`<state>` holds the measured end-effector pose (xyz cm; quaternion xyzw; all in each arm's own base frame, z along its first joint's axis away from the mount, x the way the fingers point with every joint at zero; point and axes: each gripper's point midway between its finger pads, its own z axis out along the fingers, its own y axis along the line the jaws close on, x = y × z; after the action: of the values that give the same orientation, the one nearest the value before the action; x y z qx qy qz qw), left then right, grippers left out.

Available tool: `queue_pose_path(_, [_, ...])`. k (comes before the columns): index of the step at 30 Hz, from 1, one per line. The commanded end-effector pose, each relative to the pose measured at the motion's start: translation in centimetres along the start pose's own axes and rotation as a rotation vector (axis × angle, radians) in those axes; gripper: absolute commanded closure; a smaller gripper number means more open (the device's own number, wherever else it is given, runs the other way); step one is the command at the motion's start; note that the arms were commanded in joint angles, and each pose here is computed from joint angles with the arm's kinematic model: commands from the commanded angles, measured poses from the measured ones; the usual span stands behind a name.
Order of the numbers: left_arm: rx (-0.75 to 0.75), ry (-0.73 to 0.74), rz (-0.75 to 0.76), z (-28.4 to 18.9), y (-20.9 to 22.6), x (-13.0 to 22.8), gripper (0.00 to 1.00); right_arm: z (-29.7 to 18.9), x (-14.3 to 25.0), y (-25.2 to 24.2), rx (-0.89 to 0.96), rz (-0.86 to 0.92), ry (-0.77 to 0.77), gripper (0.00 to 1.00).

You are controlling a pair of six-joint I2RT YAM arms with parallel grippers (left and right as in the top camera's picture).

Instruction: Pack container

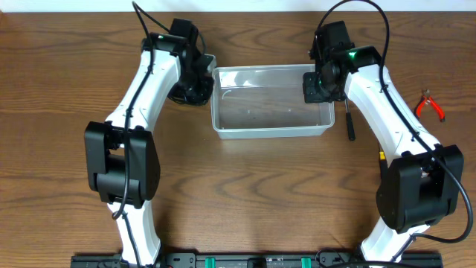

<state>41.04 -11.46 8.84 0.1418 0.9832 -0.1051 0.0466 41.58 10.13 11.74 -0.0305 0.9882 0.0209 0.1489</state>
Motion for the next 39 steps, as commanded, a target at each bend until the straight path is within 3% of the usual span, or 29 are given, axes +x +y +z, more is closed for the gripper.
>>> queue_pose_path(1, [-0.041,0.009,-0.060,0.5,2.3,0.2,0.94,-1.8,-1.1,-0.7,0.038,0.013,-0.061,0.99])
queue_pose_path(14, [-0.052,-0.018,-0.187,-0.3,6.2,0.3,0.93,-1.7,1.2,-0.8,0.029,0.006,0.034,0.99])
queue_pose_path(24, [-0.052,-0.018,-0.188,-0.3,6.2,0.3,0.93,-1.9,3.8,0.0,-0.023,0.022,0.144,0.99])
queue_pose_path(39, [-0.052,-0.018,-0.188,-0.3,6.2,0.3,0.93,-1.9,3.4,0.2,-0.032,0.027,0.130,0.99])
